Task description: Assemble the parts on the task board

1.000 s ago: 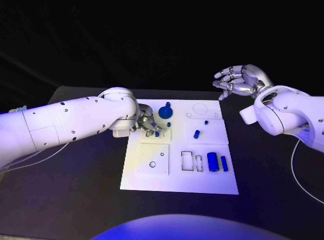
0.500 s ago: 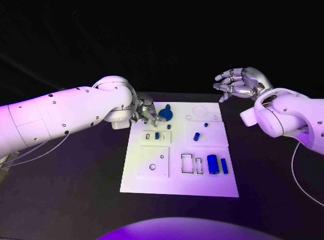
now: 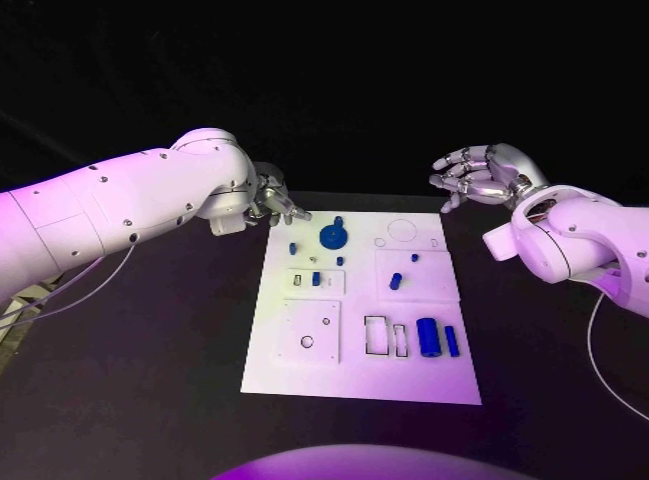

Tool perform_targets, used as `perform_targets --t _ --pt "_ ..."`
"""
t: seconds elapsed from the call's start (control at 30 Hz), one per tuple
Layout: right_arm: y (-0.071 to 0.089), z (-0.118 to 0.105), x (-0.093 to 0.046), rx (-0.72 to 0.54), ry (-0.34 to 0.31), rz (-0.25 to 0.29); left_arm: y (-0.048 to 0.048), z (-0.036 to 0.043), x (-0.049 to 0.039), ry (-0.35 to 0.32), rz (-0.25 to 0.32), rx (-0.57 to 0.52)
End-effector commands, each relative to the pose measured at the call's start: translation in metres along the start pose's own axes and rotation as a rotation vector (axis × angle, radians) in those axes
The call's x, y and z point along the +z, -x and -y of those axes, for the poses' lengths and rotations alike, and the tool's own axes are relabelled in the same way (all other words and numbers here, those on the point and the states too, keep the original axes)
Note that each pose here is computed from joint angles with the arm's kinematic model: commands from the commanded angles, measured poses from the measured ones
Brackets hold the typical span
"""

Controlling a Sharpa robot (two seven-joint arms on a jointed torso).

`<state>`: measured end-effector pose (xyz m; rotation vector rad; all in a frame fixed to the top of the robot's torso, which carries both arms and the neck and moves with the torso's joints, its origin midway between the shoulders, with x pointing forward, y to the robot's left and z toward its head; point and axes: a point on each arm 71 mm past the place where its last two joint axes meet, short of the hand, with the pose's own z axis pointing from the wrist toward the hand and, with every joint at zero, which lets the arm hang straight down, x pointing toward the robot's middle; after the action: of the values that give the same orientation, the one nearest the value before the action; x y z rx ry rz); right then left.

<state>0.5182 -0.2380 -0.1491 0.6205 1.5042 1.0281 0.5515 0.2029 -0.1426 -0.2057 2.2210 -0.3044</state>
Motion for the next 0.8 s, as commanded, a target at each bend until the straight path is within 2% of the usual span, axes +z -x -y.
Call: perform_targets --t 0.03,0.27,0.43,0.8 --pt "0.0 -0.001 0.0 0.003 0.01 -0.002 -0.0014 0.0013 0.0038 -0.018 -0.029 0.047" --pt "-0.002 -0.002 0.0 0.004 0.013 -0.005 -0.008 -0.0062 0.0192 0.022 -0.073 0.084" --pt "-0.002 -0.002 0.0 0.005 0.015 -0.006 -0.015 -0.0086 0.0273 0.037 -0.095 0.092" --pt "-0.002 -0.002 0.0 0.004 0.015 -0.004 -0.0224 -0.0104 0.0326 0.046 -0.123 0.092"
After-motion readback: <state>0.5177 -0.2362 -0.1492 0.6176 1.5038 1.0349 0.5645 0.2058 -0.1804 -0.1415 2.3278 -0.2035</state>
